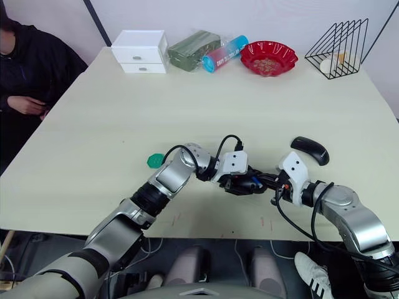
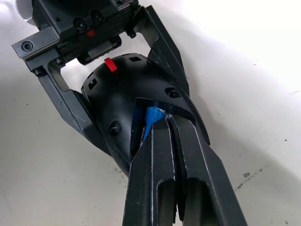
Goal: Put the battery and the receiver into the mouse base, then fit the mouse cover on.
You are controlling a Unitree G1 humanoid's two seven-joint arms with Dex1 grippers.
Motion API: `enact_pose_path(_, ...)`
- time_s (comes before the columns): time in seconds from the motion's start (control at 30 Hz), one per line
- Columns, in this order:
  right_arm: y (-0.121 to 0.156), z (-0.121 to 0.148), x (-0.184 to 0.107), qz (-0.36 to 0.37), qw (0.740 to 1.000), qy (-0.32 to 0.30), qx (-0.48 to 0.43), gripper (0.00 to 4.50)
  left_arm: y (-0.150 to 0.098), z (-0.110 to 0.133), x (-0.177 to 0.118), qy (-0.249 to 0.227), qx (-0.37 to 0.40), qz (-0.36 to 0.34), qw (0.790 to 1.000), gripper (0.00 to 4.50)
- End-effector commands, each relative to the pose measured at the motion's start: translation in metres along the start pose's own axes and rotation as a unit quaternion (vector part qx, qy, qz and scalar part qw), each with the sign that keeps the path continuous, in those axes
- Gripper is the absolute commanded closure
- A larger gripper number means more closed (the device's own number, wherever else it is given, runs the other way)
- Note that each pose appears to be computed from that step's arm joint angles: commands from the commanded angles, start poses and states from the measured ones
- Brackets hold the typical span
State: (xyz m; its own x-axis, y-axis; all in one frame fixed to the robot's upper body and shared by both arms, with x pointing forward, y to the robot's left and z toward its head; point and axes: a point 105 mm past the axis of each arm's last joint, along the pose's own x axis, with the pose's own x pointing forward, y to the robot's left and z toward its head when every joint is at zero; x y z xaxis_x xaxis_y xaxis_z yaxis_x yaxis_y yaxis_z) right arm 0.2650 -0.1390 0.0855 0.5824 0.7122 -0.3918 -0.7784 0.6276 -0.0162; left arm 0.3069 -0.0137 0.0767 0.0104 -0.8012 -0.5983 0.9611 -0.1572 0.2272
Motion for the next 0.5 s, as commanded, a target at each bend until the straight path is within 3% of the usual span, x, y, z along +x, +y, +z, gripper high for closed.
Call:
enact_pose_path(0.03, -0.004, -0.032, 0.001, -0.023, 0.997, 0.061, 0.043, 4.47, -0.014, -0.023, 0.007, 0.047, -0.012, -0.030, 0.998, 1.51)
enact_pose_path(0.33, -0.007, -0.041, 0.002, -0.033, 0.994, 0.084, 0.054, 4.47, -0.014, -0.023, 0.006, 0.047, -0.014, -0.028, 0.998, 1.51)
enact_pose_path(0.5, -0.008, -0.011, -0.001, -0.028, 0.999, -0.008, 0.013, 4.47, -0.014, -0.024, 0.005, 0.048, -0.015, -0.028, 0.998, 1.51)
